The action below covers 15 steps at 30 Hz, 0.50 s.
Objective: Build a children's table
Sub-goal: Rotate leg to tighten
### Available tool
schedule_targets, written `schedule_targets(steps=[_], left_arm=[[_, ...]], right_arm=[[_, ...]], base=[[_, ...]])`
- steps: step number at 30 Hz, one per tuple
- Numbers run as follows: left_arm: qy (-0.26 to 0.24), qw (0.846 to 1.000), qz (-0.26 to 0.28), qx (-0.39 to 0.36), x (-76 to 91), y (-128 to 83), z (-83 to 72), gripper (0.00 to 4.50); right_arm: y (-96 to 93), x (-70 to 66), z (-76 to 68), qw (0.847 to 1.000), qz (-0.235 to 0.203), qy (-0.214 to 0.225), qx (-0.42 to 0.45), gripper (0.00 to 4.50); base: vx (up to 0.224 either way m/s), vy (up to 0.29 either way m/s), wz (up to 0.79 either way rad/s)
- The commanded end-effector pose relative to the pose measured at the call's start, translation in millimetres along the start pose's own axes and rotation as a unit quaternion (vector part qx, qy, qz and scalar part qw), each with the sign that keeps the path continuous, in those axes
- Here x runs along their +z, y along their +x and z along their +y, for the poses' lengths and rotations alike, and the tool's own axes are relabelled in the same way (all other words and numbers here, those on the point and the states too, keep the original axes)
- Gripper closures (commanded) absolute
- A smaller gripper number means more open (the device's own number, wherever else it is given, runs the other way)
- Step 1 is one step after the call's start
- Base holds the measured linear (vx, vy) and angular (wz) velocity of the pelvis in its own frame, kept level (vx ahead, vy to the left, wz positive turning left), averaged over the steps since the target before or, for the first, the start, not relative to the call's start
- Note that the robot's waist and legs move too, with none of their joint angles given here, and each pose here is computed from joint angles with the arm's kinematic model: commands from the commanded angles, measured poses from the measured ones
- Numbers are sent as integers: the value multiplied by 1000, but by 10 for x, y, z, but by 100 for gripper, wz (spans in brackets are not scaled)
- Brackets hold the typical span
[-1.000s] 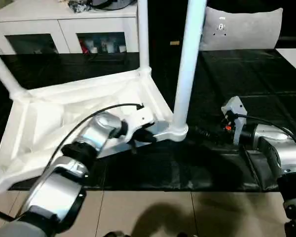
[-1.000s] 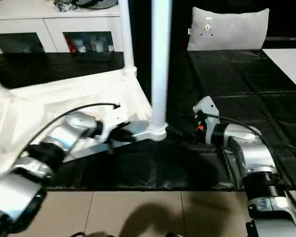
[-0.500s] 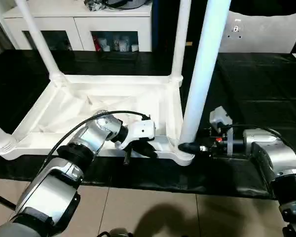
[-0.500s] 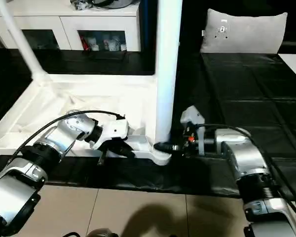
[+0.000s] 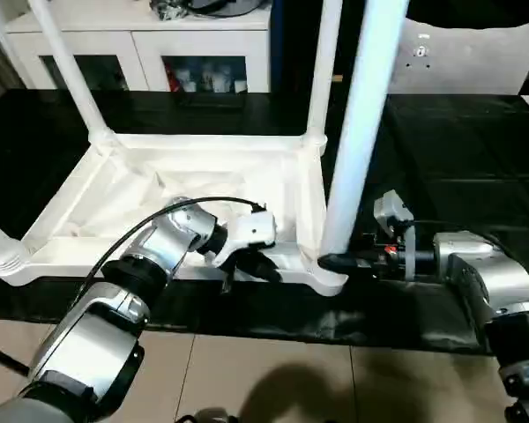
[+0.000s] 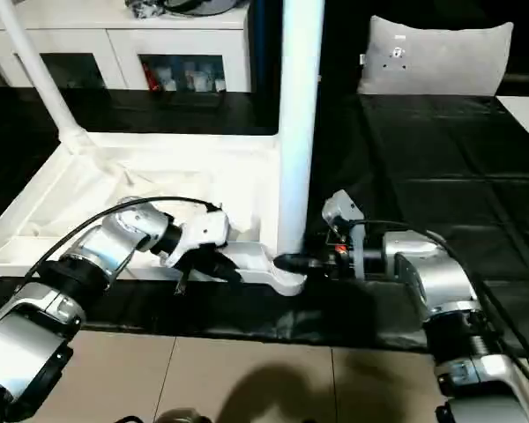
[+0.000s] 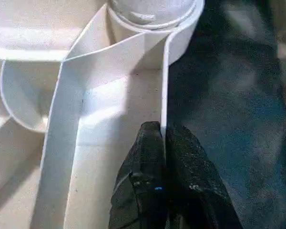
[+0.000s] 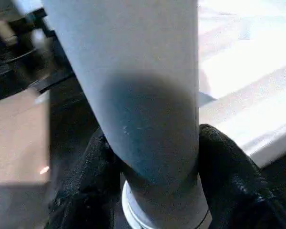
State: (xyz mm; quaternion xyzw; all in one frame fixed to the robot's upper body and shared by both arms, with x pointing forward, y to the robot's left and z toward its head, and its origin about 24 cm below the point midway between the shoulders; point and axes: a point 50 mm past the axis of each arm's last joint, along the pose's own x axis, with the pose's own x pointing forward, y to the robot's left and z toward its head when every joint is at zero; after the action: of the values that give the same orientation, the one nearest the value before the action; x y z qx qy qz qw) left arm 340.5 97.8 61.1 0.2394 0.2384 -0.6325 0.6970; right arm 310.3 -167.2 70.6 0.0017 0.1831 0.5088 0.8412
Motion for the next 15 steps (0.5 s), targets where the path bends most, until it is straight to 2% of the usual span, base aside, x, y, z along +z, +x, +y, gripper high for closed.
schedule_targets(steps=[1,2,3,5,6,8,9,10,13,14,15], left_arm=[[-17,999,-12,30,78,73,33,450],[-37,997,-17,58,105,105,66,450],[-37,997,-17,58,105,105,66,450],[-75,991,-34,107,182,180,112,450],[-75,991,-34,107,182,180,112,450],[-100,984,-51,136,260,253,123,450],[-100,984,-51,136,260,253,123,450],[-108,982,-59,146,308,300,116,450],[-107,981,-60,151,329,322,111,450],[-106,981,-59,151,327,321,111,450],[-96,983,-56,145,311,312,105,450]], right_arm=[[111,53,-16,999,-12,12,-37,249],[195,40,-60,995,-6,24,-97,249],[195,40,-60,995,-6,24,-97,250],[323,18,-125,979,-1,60,-197,250],[323,18,-125,979,-1,60,-197,250],[407,16,-135,967,-14,83,-240,250],[407,16,-135,967,-14,83,-240,216],[460,45,-110,966,-38,87,-241,182],[482,84,-88,966,-60,85,-235,175],[480,89,-86,967,-62,84,-233,147],[461,91,-81,969,-64,79,-224,147]], base=[[0,0,0],[0,0,0],[0,0,0],[0,0,0],[0,0,0],[0,0,0],[0,0,0],[0,0,0],[0,0,0],[0,0,0],[0,0,0]])
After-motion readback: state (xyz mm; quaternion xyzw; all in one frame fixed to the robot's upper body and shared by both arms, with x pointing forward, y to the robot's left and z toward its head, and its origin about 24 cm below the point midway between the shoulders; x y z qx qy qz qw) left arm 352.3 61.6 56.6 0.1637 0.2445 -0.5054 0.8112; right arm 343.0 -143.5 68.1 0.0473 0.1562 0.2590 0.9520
